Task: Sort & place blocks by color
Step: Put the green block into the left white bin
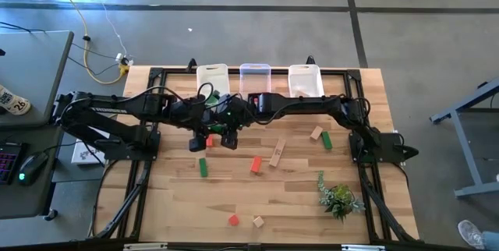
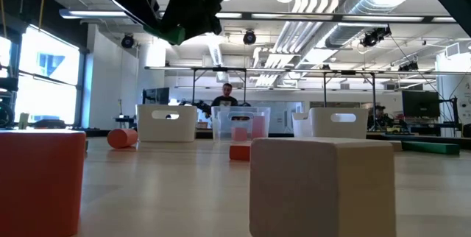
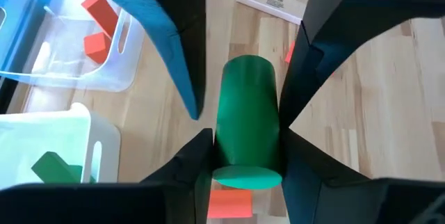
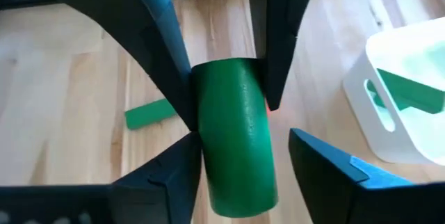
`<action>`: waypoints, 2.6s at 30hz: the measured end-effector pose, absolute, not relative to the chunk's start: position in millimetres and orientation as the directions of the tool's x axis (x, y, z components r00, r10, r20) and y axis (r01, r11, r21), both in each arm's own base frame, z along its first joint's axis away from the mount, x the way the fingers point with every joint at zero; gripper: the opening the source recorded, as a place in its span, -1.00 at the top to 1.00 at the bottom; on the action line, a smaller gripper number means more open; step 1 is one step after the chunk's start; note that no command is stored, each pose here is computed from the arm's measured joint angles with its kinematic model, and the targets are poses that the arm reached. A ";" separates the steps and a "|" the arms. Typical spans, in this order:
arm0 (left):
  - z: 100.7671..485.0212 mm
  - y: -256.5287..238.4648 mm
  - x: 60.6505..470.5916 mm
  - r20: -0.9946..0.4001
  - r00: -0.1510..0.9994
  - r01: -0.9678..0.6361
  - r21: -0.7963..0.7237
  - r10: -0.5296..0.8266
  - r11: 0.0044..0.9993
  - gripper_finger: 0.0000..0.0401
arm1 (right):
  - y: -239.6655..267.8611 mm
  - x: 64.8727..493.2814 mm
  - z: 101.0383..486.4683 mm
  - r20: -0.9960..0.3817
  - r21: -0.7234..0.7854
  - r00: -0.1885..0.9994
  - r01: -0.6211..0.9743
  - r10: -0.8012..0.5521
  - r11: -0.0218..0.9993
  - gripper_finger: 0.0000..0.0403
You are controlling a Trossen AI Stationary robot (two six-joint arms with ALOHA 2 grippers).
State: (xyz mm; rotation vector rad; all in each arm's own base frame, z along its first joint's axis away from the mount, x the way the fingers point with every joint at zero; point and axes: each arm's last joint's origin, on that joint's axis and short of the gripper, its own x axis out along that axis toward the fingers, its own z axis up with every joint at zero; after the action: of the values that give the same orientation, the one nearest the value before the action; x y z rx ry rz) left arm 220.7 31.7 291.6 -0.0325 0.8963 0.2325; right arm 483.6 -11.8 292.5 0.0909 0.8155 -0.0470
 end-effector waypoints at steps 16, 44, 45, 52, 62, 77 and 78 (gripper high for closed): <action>285.3 36.7 215.7 -0.804 0.489 -0.353 0.170 0.337 0.920 0.48 | -18.6 477.2 286.2 -0.788 0.096 0.616 0.160 -0.023 0.982 -0.15; 252.6 133.2 216.1 -0.789 0.150 -0.676 0.358 0.596 0.643 0.47 | -17.0 474.4 285.1 -0.805 0.096 0.587 0.276 -0.089 0.956 -0.15; 251.5 137.1 214.6 -0.794 0.143 -0.685 0.351 0.590 0.639 0.47 | -16.7 474.6 285.4 -0.803 0.097 0.590 0.275 -0.088 0.957 -0.15; 246.3 162.4 207.7 -0.807 0.142 -0.736 0.301 0.573 0.607 0.47 | -16.1 474.6 285.4 -0.803 0.104 0.590 0.284 -0.088 0.953 -0.15; 229.1 188.8 203.8 -0.846 0.138 -0.779 0.228 0.515 0.584 0.46 | -1.7 474.8 285.2 -0.803 0.095 0.590 0.272 -0.088 0.958 -0.15; 208.4 208.1 205.4 -0.868 0.115 -0.798 0.209 0.484 0.565 0.35 | 20.2 474.2 285.0 -0.800 0.068 0.591 0.258 -0.102 0.964 -0.15; 208.8 208.5 205.8 -0.865 0.119 -0.799 0.208 0.487 0.564 0.32 | 21.8 474.1 285.0 -0.800 0.069 0.592 0.256 -0.100 0.964 -0.15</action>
State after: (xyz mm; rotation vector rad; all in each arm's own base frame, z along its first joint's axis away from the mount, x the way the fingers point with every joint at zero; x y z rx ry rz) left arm 205.8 208.5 208.8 -0.3449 1.0938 0.9676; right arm 474.1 21.8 285.0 0.1841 0.9159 -0.2085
